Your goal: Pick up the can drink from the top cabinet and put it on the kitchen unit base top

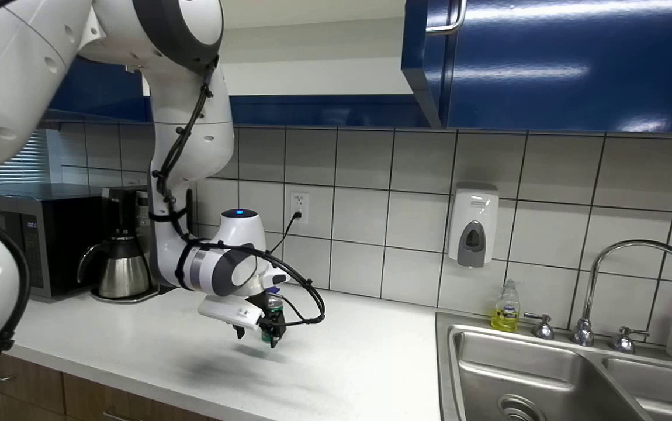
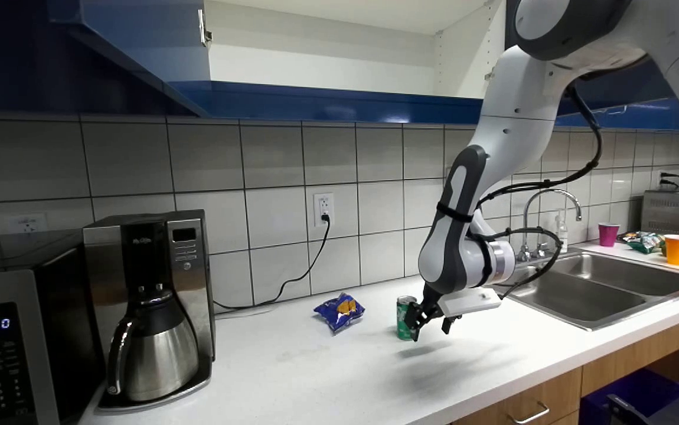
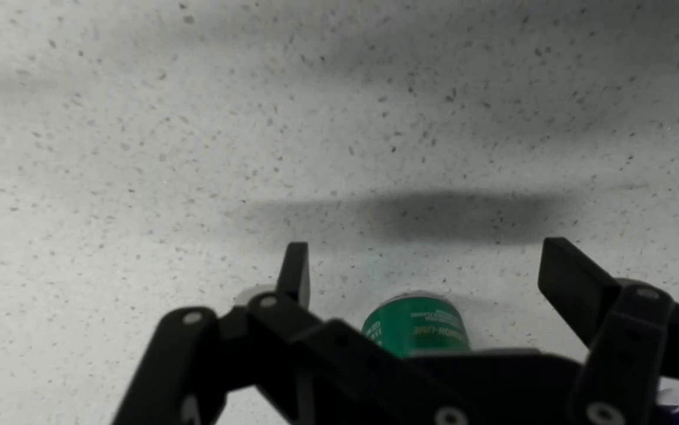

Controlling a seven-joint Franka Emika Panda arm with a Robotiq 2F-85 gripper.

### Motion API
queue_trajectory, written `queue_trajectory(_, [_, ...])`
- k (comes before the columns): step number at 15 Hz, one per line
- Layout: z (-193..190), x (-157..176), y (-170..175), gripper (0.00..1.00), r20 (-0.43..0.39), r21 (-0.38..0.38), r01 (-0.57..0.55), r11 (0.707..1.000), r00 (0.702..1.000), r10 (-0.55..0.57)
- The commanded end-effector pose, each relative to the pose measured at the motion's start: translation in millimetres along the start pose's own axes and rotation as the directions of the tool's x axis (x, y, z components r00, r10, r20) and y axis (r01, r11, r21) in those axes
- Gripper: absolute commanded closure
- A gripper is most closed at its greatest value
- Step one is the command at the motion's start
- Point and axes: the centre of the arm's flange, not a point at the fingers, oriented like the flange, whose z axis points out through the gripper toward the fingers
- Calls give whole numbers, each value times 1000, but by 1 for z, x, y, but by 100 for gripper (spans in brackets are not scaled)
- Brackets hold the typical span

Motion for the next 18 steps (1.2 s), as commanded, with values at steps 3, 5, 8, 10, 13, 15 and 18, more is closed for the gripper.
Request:
queue_trajectory(3, [-58,-10,1,0,73,-4,10,1000,997,-10])
queue_trajectory(5, [-71,-11,2,0,95,-3,13,1000,995,-12])
queue_trajectory(8, [-90,-10,3,0,117,-5,11,1000,993,-11])
queue_trajectory(10, [-101,-9,4,0,130,-13,9,1000,991,-7])
queue_trajectory(13, [-114,-6,5,0,137,-12,17,1000,990,-15])
queue_trajectory(15, [-120,-3,4,0,144,-14,19,1000,989,-17])
queue_trajectory(18, [-108,0,5,0,137,-10,10,1000,991,-8])
